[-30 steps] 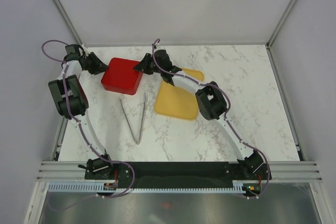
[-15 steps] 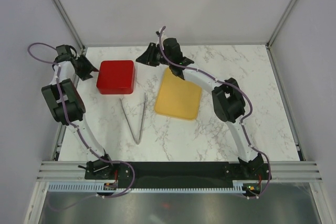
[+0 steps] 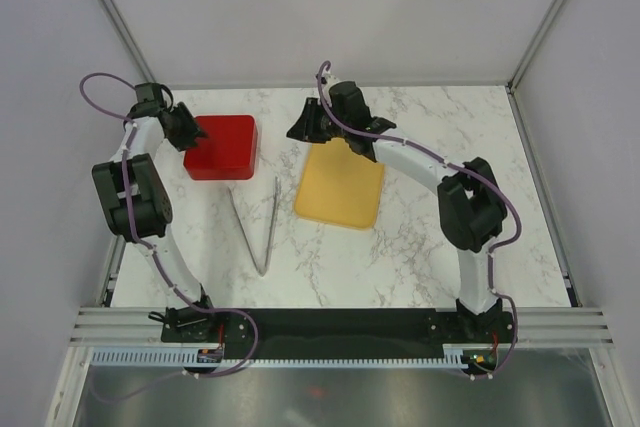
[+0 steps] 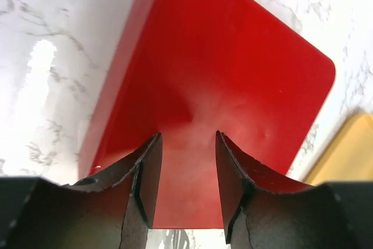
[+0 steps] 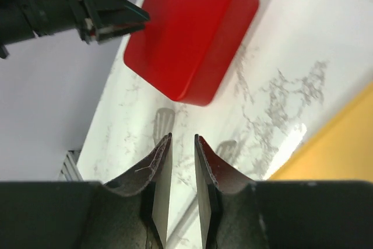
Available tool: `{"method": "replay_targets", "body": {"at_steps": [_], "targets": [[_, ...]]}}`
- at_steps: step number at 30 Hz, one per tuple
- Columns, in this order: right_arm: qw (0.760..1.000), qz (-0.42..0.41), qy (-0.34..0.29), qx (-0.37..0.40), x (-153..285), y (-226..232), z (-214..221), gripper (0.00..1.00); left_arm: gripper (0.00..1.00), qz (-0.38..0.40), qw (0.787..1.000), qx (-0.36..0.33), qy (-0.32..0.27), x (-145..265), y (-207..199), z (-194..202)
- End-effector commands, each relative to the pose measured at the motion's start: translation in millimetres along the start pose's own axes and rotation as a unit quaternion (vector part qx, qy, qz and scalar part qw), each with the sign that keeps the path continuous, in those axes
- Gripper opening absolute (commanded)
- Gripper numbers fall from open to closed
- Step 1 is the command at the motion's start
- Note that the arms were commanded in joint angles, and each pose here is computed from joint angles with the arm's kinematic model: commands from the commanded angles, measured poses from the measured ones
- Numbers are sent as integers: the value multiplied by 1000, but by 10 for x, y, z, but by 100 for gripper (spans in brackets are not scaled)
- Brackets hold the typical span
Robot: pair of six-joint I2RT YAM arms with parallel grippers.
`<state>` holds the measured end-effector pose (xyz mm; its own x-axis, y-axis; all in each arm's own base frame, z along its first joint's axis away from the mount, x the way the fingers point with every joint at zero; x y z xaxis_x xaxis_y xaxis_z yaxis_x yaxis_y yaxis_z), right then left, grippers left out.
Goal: Pack the chocolate
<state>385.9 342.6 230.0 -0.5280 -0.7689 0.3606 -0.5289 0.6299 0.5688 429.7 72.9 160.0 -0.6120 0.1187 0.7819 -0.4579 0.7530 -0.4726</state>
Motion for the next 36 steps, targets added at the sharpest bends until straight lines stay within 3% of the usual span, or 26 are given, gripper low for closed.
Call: {"method": "replay_targets", "body": {"at_steps": [1,5,6,8,9,12,14,15,19,21,24,36], "targets": [[998,37,-38,41,484,145,-267,30,49,-53,998,19,10,-106,247,43],[994,64,-65,52,996,319,-354,43,50,15,1000,-8,-16,326,-91,-24],[994,78,-56,49,1075,298,-293,66,51,43,998,-30,-32,529,-260,-33],[989,112,-82,53,1345,361,-358,90,53,97,993,-64,-31,769,-530,82],[986,136,-83,53,1443,324,-322,98,55,120,989,-81,-33,884,-642,140],[969,220,-96,53,1840,273,-271,98,63,196,968,-152,-45,1372,-1034,465],[960,254,-100,61,2118,280,-227,98,92,257,947,-187,-49,1708,-1175,698],[952,281,-104,64,2210,235,-193,98,99,280,937,-203,-55,1814,-1262,791],[939,321,-105,70,2587,248,-109,98,100,370,896,-238,-59,2271,-1392,1210],[937,323,-114,66,2745,290,-90,98,100,427,864,-257,-69,2574,-1447,1388],[939,321,-112,62,2908,313,3,98,100,471,837,-272,-54,2781,-1390,1631],[925,339,-155,70,3300,356,46,98,100,486,821,-288,-81,3051,-1170,1848]]}}
Point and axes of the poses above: each gripper's point midway between its finger pads, its own x axis back along the fingers, its own y axis along the line the jaws close on, z = x × y, the point moved 9 cm from there along x, back along the fingers, and after that the axes turned 7 degrees about x, right-handed, at the moved point
